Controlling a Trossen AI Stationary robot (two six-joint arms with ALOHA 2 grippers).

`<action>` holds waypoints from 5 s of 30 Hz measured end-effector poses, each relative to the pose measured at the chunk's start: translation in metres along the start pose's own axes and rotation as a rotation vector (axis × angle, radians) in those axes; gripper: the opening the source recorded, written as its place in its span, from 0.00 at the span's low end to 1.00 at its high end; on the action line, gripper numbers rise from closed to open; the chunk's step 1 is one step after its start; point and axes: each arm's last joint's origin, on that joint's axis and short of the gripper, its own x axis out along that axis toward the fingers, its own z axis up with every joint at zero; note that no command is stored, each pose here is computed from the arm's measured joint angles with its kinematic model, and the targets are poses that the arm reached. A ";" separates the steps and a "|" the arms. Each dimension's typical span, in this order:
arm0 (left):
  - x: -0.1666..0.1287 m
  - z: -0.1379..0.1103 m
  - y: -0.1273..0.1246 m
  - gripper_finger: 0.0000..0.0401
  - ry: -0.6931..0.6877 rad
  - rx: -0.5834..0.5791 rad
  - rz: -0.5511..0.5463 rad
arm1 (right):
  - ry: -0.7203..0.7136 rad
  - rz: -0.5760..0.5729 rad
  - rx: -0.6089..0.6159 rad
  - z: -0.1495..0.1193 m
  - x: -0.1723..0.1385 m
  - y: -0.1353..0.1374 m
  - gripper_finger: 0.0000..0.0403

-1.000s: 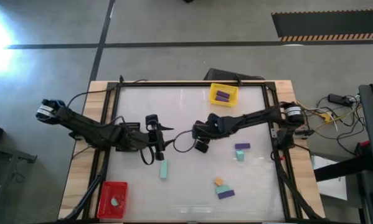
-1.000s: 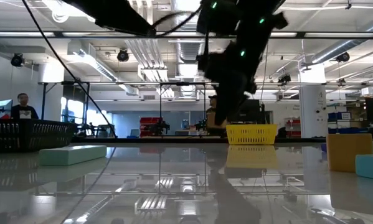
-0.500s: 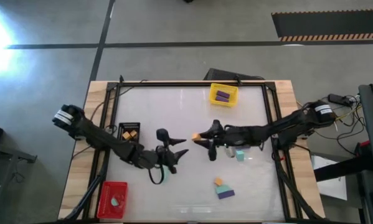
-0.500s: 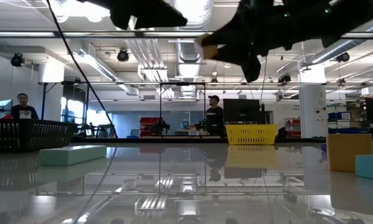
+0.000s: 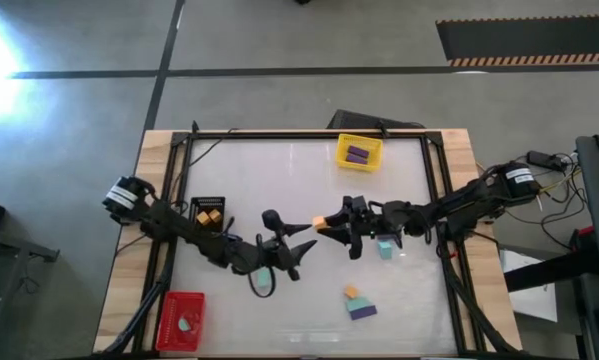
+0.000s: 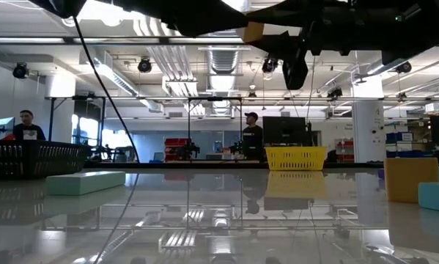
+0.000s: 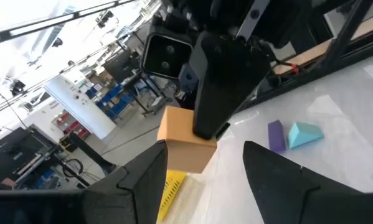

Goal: Sort & place blocks by color
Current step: Put the yellow block into the black bin, then put the light blue block into the red bin

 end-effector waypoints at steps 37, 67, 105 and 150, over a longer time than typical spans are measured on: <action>0.016 -0.006 0.008 0.43 -0.059 0.088 0.001 | 0.018 0.030 0.081 0.001 0.002 0.002 0.29; 0.007 -0.030 0.014 0.30 0.272 -0.226 0.025 | 0.190 -0.215 0.035 0.029 -0.022 -0.018 0.67; -0.090 -0.129 0.126 0.33 1.616 -0.061 -0.608 | 0.135 -0.189 -0.137 0.064 -0.044 -0.003 0.60; -0.087 -0.124 0.127 0.58 1.633 -0.069 -0.629 | 0.163 -0.203 -0.133 0.061 -0.045 -0.004 0.60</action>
